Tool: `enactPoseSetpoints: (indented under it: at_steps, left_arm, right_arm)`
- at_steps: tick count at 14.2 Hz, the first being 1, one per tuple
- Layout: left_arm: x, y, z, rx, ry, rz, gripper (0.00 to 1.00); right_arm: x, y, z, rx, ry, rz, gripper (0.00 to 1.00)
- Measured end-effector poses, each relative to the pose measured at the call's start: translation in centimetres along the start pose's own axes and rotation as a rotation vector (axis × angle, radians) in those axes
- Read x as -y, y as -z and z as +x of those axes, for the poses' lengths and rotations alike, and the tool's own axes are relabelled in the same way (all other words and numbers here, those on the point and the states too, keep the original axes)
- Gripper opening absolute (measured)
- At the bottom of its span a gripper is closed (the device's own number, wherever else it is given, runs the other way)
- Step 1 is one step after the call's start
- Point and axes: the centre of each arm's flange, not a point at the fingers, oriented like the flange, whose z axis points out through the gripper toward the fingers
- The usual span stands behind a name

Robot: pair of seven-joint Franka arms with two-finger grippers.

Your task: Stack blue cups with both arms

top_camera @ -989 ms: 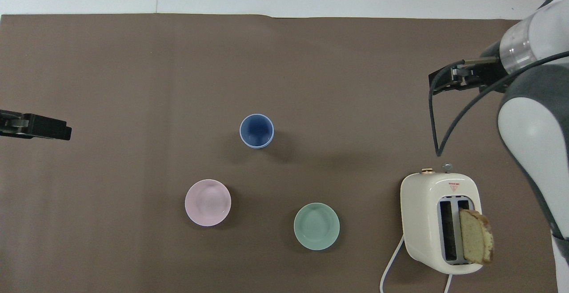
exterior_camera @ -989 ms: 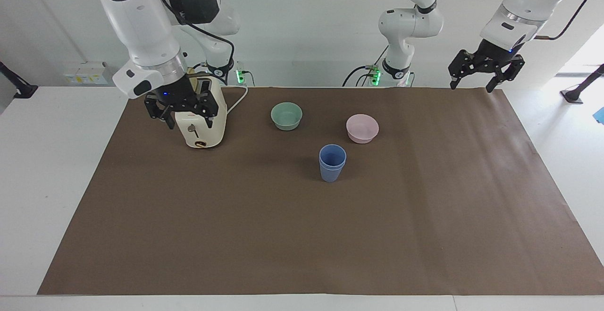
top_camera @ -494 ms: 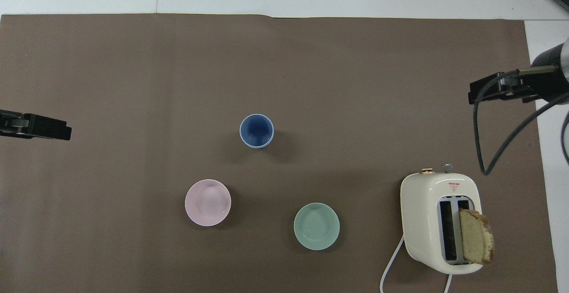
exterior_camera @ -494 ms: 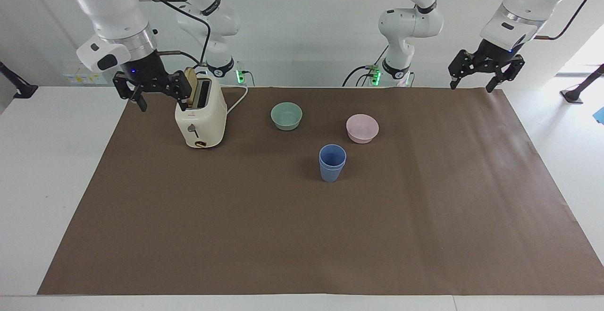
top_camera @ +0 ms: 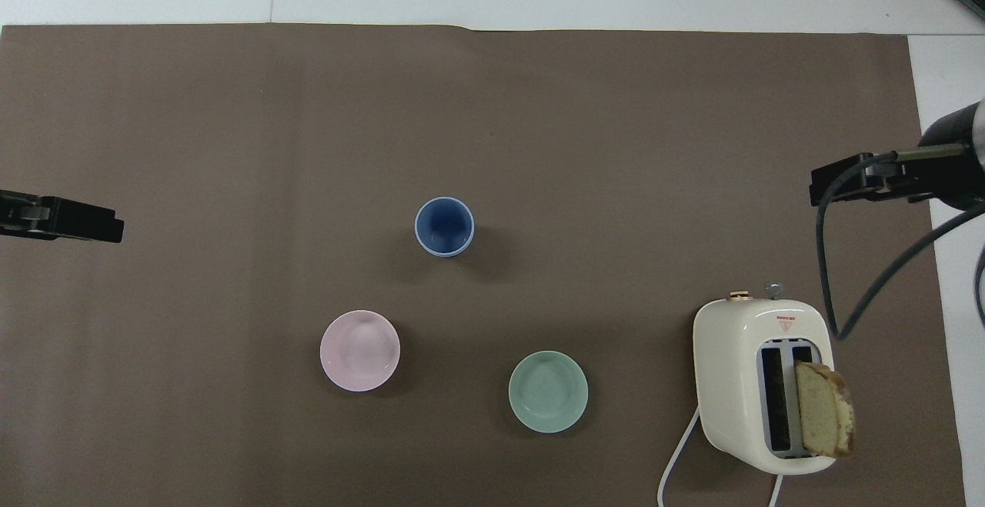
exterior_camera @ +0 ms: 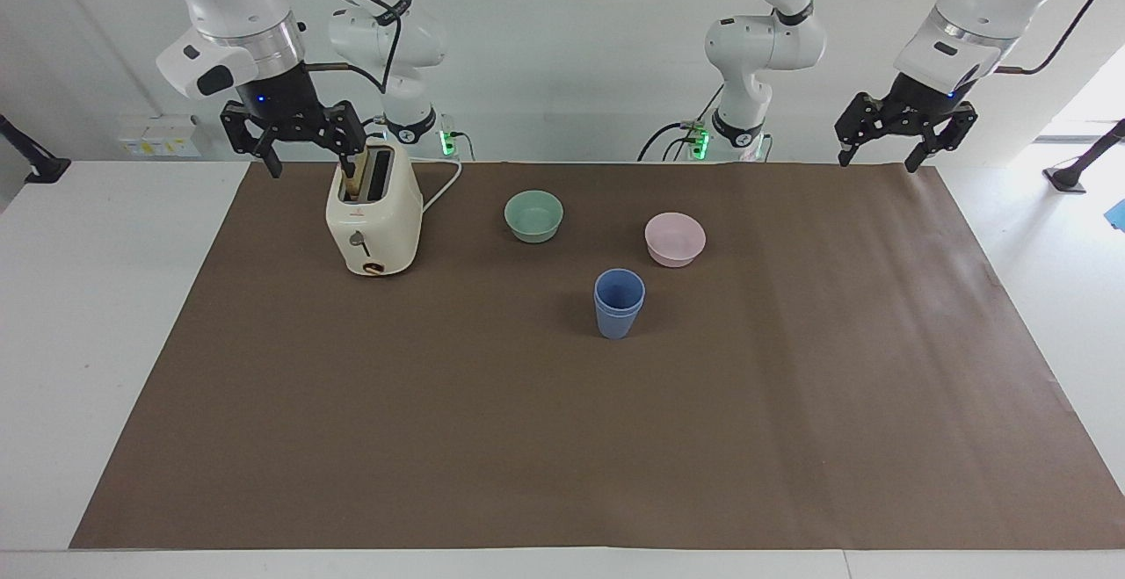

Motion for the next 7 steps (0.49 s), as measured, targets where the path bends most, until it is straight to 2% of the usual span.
enactPoseSetpoints:
  at_steps: [4, 7]
  left_arm:
    - [-1.2, 2.7, -0.5, -0.05, -0.021, 0.0, 1.0]
    - [-0.7, 4.2, -1.8, -0.053, -0.009, 0.0, 1.0]
  right_arm:
    - [0.5, -0.1, -0.1, 0.002, 0.005, 0.006, 1.0]
    - [0.5, -0.1, -0.1, 0.002, 0.005, 0.007, 1.0]
